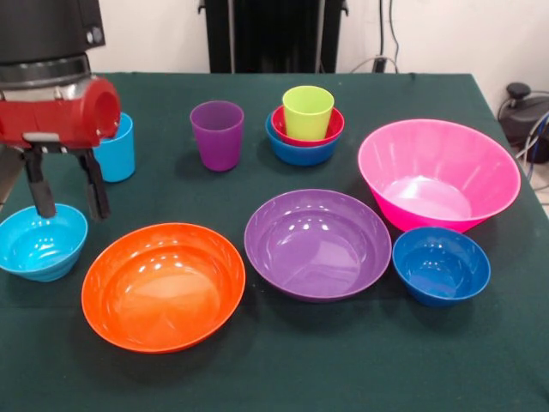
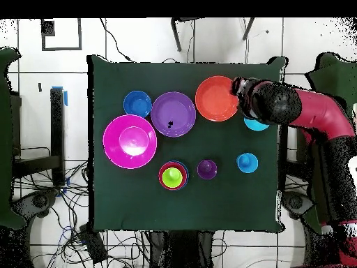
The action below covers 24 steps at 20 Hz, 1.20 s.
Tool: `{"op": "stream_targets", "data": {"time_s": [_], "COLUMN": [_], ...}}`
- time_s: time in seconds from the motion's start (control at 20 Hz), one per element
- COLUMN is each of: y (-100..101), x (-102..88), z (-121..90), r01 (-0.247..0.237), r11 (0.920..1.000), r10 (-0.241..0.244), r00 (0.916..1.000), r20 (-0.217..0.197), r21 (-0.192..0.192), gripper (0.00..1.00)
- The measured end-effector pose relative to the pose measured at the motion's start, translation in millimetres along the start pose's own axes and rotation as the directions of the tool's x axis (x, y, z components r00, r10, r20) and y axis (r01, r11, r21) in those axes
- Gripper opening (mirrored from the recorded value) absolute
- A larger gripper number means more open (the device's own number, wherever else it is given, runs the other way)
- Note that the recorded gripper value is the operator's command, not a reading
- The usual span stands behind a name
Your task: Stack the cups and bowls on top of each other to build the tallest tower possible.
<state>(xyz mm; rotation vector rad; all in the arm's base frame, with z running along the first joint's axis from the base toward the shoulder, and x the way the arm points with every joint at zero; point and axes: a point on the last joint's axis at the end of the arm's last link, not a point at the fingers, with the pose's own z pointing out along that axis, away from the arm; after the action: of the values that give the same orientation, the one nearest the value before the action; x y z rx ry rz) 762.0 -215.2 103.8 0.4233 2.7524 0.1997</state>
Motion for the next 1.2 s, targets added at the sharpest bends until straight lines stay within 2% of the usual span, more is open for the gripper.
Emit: {"op": "stream_targets", "data": {"time_s": [0.4,0.75,0.95,1.2], "y": [0.5,3.6,3.1,-0.1], "x": [16.7,31.6,34.1,35.1], "z": [40.1,62.1,61.3,40.8], "r01": [0.022,0.015,0.014,0.032], "r11": [0.9996,0.9989,0.9987,0.9988], "r10": [-0.02,-0.012,-0.012,-0.03], "r00": [0.9978,0.9984,0.9986,0.9981], "r20": [0.063,0.054,0.051,0.053], "r21": [-0.02,-0.045,-0.049,-0.036], "gripper": [1.0,1.0,1.0,1.0]}}
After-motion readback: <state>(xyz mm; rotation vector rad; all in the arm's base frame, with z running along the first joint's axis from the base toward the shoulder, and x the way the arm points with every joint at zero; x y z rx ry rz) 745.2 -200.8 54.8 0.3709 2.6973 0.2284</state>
